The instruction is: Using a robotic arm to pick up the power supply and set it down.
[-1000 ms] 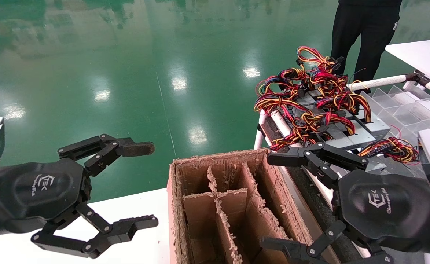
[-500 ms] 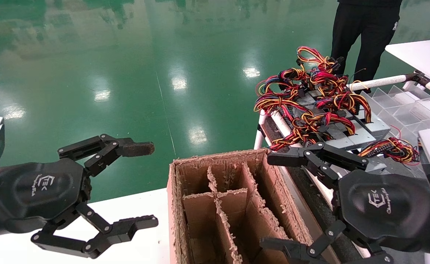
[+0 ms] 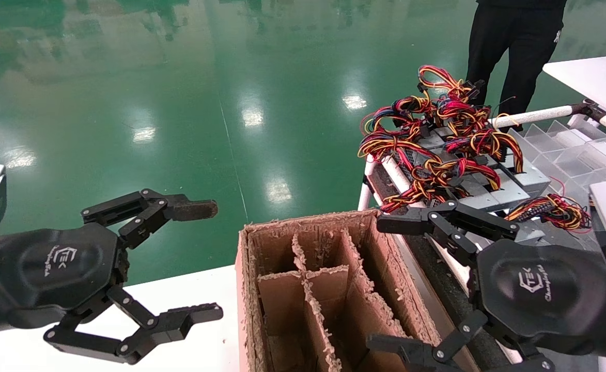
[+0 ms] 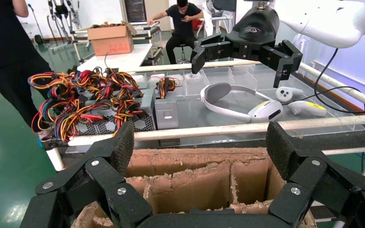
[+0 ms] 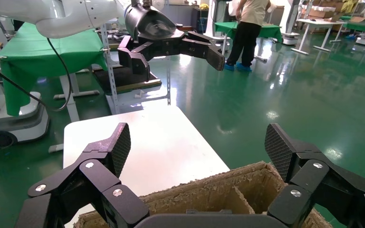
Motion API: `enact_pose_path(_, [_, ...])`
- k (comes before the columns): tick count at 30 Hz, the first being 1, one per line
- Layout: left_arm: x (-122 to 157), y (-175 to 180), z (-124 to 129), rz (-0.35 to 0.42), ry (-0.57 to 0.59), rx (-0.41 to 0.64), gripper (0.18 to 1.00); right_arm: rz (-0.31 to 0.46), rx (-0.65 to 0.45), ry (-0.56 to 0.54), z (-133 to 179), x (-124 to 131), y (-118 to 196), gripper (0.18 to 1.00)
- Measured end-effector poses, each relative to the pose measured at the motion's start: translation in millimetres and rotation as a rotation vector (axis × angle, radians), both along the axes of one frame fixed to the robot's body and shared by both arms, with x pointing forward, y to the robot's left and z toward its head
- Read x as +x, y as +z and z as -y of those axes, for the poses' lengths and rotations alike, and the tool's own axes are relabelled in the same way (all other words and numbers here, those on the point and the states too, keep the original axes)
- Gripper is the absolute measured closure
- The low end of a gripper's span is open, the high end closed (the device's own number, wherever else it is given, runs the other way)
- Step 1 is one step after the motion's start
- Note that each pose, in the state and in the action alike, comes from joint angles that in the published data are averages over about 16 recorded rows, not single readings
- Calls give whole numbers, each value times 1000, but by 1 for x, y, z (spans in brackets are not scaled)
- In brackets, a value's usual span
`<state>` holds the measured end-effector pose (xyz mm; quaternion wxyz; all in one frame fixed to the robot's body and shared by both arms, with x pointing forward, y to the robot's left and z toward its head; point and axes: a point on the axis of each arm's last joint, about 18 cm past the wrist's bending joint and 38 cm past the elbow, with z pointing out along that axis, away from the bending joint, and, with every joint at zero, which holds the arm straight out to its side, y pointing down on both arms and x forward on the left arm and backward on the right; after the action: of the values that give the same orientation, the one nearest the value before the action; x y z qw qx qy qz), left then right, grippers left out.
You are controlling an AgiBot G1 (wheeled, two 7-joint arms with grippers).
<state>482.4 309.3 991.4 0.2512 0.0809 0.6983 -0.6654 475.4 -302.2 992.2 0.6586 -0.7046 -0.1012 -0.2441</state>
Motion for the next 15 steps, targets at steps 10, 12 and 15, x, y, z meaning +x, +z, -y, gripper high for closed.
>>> enact_pose_path(10, [0,0,0,0,0,0,184,0,0,0,0,0,0,178])
enact_pose_path(12, [0,0,0,0,0,0,184,0,0,0,0,0,0,178])
enact_pose_path(15, [0,0,0,0,0,0,184,0,0,0,0,0,0,178])
